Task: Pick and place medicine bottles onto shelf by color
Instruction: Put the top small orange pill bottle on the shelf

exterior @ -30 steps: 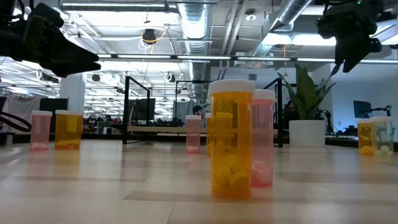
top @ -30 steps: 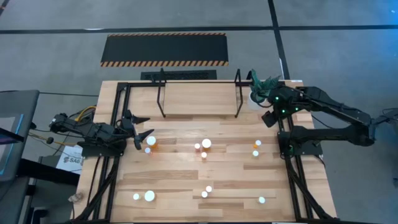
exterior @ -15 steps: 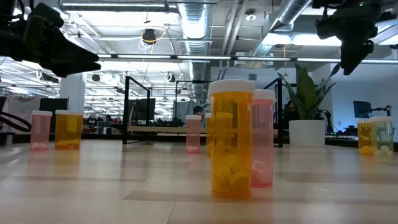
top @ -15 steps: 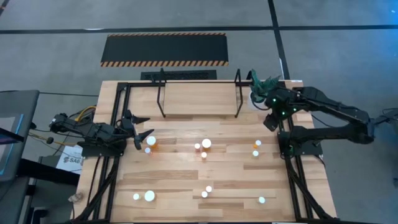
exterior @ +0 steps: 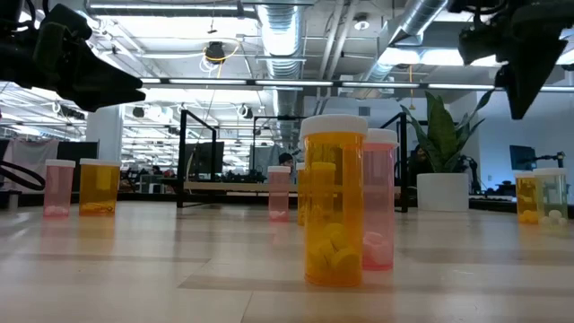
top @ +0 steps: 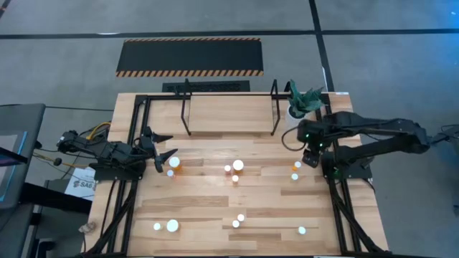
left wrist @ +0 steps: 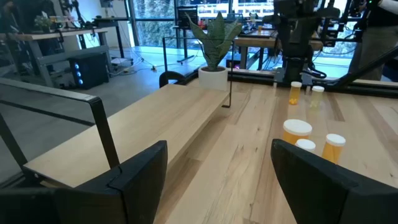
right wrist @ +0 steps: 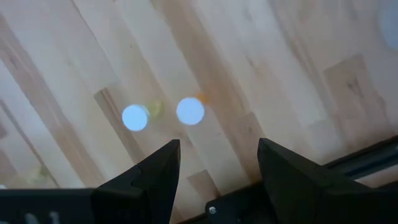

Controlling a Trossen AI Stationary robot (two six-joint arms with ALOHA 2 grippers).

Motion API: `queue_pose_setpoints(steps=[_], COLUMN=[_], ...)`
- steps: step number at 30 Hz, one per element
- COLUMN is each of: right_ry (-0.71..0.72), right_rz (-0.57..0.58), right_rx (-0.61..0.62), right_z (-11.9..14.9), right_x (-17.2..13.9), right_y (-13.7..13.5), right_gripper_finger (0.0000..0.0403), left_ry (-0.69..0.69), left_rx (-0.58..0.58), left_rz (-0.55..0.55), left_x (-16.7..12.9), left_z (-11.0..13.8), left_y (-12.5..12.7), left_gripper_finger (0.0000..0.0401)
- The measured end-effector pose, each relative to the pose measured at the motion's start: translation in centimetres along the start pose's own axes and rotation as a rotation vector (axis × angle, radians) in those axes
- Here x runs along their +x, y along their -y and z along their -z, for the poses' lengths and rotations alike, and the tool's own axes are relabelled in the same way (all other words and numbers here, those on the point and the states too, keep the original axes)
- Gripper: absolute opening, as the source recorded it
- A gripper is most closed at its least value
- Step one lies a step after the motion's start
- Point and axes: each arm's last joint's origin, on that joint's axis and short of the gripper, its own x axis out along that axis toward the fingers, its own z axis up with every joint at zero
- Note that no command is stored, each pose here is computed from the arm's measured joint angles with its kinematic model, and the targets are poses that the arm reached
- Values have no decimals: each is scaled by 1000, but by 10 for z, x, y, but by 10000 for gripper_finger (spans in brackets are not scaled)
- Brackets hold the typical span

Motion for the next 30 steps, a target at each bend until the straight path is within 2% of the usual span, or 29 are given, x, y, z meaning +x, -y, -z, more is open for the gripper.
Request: queue_pose_setpoints(steps=[12,23,30], right_ry=[-131,-172,-201], right_rz=[51,62,81], right_rx=[-14,-87,-46], right_z=[-11,-23,-29], right_x=[25,47,58], right_y=[-20,-38,-41], right_gripper_finger=[240,240,240], left_ry=[0,-1,0], left_rx=[0,0,0], left_rz=[0,0,0], left_x=[0,0,0], left_z=[0,0,0], left_y=[0,0,0], left_gripper_finger=[273,273,273])
